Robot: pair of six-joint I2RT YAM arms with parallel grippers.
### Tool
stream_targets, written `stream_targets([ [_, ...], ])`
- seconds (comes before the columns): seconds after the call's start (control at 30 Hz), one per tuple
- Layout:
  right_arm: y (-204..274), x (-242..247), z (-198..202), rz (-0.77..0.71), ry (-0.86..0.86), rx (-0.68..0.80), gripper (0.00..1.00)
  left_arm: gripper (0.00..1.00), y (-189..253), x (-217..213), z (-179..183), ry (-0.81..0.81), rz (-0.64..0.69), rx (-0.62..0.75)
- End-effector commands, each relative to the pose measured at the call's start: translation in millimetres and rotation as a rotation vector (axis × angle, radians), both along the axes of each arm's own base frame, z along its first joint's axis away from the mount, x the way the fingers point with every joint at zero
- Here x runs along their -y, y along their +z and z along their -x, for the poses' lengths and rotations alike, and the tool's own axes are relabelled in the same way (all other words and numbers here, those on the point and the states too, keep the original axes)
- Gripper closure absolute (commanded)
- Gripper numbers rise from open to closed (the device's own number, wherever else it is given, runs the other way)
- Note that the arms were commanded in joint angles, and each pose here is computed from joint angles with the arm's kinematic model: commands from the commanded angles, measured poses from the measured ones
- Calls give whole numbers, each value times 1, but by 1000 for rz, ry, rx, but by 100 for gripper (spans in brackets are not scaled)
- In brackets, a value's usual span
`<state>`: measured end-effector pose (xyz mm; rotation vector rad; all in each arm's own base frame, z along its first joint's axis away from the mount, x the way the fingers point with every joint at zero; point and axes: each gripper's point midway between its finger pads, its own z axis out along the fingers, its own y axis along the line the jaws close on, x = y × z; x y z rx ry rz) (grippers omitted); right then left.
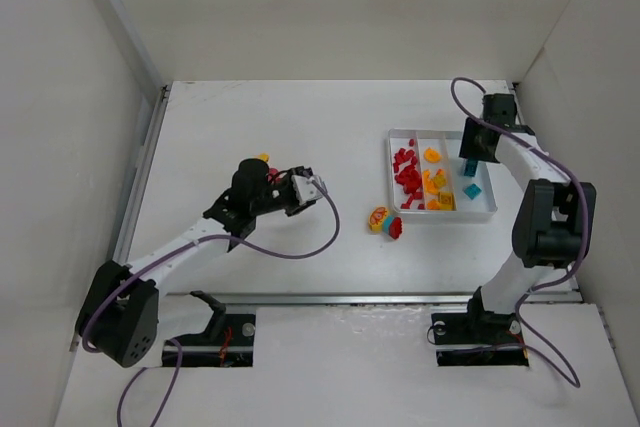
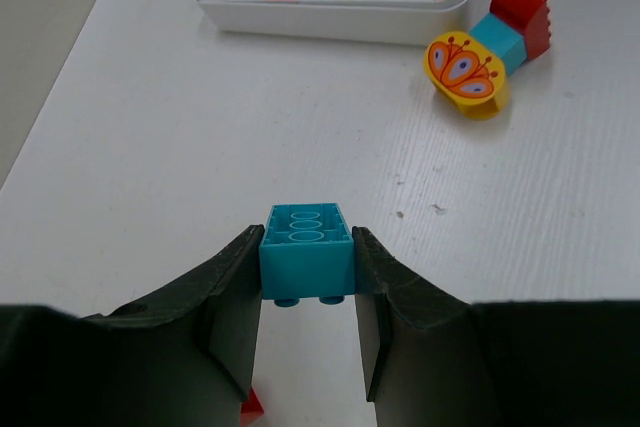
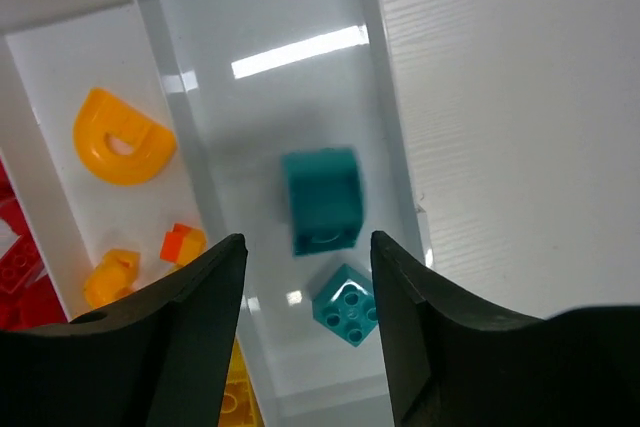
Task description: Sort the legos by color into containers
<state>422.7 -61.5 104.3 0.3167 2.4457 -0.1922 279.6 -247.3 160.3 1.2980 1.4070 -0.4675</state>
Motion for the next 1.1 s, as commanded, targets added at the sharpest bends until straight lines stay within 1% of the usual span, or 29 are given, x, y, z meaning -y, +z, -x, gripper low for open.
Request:
stream_targets([
  [0.0,34,-14,-21,-38,87,97,42,100,51,14,6,-101,140,36],
  [0.03,40,-16,-21,-39,104,111,37,100,58,16,9,-128,168,21],
  [0.07,44,-18,-21,-48,114,123,37,100,58,15,11,-138,180,2],
  [0.13,53,-23,-20,-64,133,152,33,100,64,18,16,-169,213,-14],
  [0.17,65,-31,-17,-49,175,184,31,100,70,16,14,-172,235,-10],
  [0.2,73,-37,-15,-41,211,212,25,100,70,15,16,-185,256,-48],
  [0.23,88,-65,-20,-56,320,278,25,100,73,15,17,-195,272,-56],
  [0.27,100,-85,-7,-61,423,329,25,100,80,15,17,-209,288,-51],
  [0.3,108,-107,-1,-33,578,369,25,100,80,14,20,-238,297,-66],
  [0.33,115,-133,8,-46,712,410,25,100,82,16,24,-259,306,-70],
  [0.37,123,-189,31,-131,958,460,25,100,88,15,24,-274,311,-61],
  [0.4,128,-213,52,-143,1096,491,25,100,91,17,25,-297,313,-62],
  [0.43,131,-233,66,-116,1238,526,25,100,91,17,30,-334,315,-68],
  [0.47,138,-273,90,-161,1391,575,25,100,97,18,32,-357,317,-50],
  [0.57,148,-319,119,-165,1559,642,25,100,107,21,38,-418,321,-31],
  [0.6,146,-343,136,-194,1633,636,25,100,104,21,39,-430,319,-42],
  [0.73,166,-386,147,-210,1737,682,24,100,112,21,42,-469,322,-19],
  [0.93,164,-409,149,-223,1788,675,24,100,112,21,44,-481,322,-22],
  [1.0,159,-412,145,-227,1788,660,30,100,112,21,44,-481,322,-22],
  [1.03,159,-412,145,-227,1788,660,47,100,115,20,46,-482,324,-13],
  [1.07,158,-414,147,-222,1789,659,59,100,111,20,47,-479,325,-30],
])
